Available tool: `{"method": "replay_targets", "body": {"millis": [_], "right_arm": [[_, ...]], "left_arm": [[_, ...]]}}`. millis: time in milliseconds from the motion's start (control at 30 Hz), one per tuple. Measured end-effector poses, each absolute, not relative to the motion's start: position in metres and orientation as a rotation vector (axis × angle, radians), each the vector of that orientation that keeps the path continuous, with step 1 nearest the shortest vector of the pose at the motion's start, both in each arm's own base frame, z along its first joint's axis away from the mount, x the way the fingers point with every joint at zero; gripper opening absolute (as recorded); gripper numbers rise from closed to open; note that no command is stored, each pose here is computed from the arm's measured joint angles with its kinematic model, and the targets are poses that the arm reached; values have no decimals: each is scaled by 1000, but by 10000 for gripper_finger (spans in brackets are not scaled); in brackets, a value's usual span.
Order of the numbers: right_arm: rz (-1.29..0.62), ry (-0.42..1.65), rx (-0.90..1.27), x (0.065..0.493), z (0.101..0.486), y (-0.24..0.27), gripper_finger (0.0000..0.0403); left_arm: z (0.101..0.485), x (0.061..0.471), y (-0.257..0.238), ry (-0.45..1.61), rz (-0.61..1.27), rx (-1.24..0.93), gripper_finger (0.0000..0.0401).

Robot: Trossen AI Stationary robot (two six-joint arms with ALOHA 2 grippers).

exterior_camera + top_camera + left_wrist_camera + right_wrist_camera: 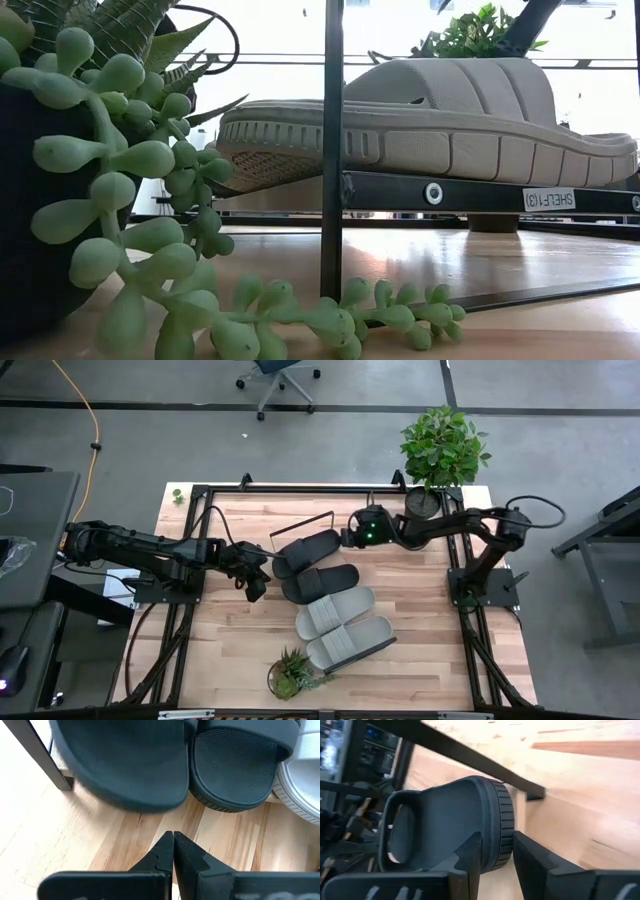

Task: Pick and place slides into the shelf
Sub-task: Adjust the black slippers on the shelf

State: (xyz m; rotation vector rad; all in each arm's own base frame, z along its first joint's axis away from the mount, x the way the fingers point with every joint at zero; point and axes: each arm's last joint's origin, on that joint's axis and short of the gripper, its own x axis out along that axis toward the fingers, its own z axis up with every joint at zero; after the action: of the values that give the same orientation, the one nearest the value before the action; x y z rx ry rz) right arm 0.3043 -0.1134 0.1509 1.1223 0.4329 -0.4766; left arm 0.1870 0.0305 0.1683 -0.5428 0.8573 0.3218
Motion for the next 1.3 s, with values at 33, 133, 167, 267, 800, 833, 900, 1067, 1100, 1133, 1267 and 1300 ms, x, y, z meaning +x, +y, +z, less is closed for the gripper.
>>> {"method": "replay_targets", "body": {"millis": [33, 133, 167, 267, 800, 833, 900, 1067, 1100, 1133, 1267, 1300], "right_arm": [[-485, 446, 1116, 302, 153, -113, 89], [-524, 483, 1107, 297, 156, -111, 89], [-535, 495, 1102, 296, 156, -109, 89], [-542, 514, 1090, 294, 157, -107, 89], [-494, 591, 1127, 295, 153, -96, 89], [-493, 595, 1129, 294, 153, -96, 89], [-492, 602, 1131, 294, 153, -96, 89], [-487, 610, 1135, 294, 152, -96, 89], [-487, 610, 1135, 294, 152, -96, 90], [-487, 611, 1135, 294, 152, -96, 91], [-470, 613, 1133, 294, 153, -96, 105], [-466, 614, 1133, 294, 153, -95, 110]], "left_arm": [[168, 187, 30, 857, 322, -543, 1], [168, 187, 31, 857, 322, -543, 1], [168, 187, 31, 857, 323, -543, 1], [168, 187, 31, 856, 326, -541, 1], [168, 187, 31, 855, 329, -540, 1], [168, 187, 31, 855, 330, -540, 1], [168, 187, 31, 855, 330, -540, 1], [168, 187, 31, 855, 329, -540, 1], [168, 187, 31, 855, 329, -540, 1], [168, 187, 31, 855, 330, -540, 1], [168, 187, 31, 855, 329, -540, 1], [168, 187, 31, 855, 330, -540, 1]]}}
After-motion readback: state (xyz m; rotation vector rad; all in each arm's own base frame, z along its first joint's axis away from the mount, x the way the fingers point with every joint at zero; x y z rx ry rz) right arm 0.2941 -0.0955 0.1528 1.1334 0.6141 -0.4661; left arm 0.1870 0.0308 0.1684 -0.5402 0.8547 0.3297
